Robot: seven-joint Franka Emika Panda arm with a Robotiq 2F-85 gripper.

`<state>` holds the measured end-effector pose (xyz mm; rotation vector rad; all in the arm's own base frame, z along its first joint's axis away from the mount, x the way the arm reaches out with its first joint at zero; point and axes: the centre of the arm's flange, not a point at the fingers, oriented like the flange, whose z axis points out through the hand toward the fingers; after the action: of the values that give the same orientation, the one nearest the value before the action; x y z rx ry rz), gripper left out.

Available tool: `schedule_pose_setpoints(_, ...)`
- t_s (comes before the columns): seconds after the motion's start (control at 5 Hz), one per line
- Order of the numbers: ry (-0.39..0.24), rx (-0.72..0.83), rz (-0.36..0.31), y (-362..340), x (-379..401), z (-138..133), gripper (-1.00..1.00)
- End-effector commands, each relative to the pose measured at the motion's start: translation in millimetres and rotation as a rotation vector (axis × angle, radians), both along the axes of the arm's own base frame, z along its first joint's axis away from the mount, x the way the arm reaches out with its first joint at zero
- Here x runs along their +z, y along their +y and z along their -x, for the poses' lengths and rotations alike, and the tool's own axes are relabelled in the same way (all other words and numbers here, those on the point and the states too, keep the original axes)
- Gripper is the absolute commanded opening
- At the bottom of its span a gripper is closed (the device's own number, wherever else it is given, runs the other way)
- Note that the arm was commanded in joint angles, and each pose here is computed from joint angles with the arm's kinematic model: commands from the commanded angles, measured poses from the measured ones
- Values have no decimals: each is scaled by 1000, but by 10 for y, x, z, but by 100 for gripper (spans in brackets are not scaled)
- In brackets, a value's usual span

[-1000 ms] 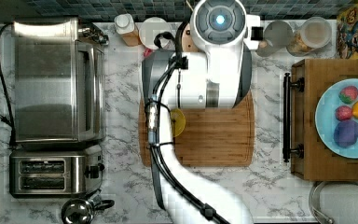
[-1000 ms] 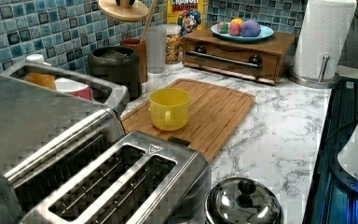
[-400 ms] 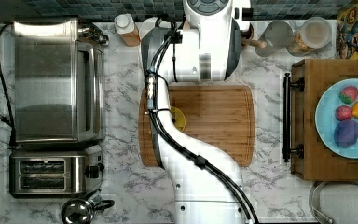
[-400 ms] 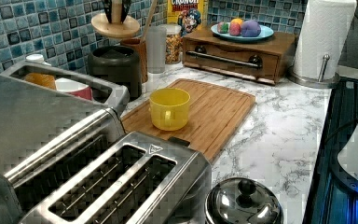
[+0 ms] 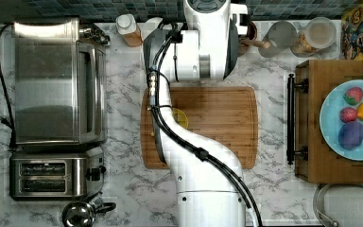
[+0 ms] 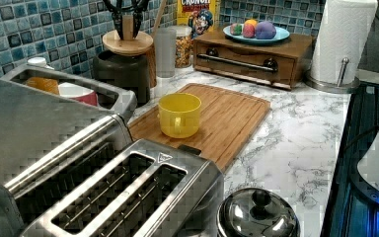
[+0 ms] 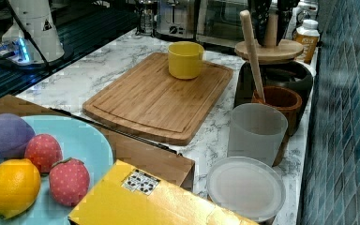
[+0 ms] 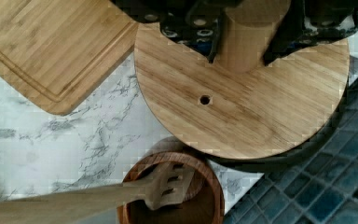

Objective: Put the lid on the tea container.

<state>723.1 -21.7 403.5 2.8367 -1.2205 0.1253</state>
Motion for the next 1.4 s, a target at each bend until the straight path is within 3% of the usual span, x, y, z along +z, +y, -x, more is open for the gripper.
schedule_pose_setpoints(0.2,-330,19,-31,257,1428,-95,-100)
schedule_pose_setpoints(0.6,-304,-1,11,205,1293,-157,-100)
schedule_pose_setpoints(1.2,-299,25,-17,279,1100,-191,-100)
schedule_pose_setpoints(1.4,-259,27,-5,312,1009,-237,-100)
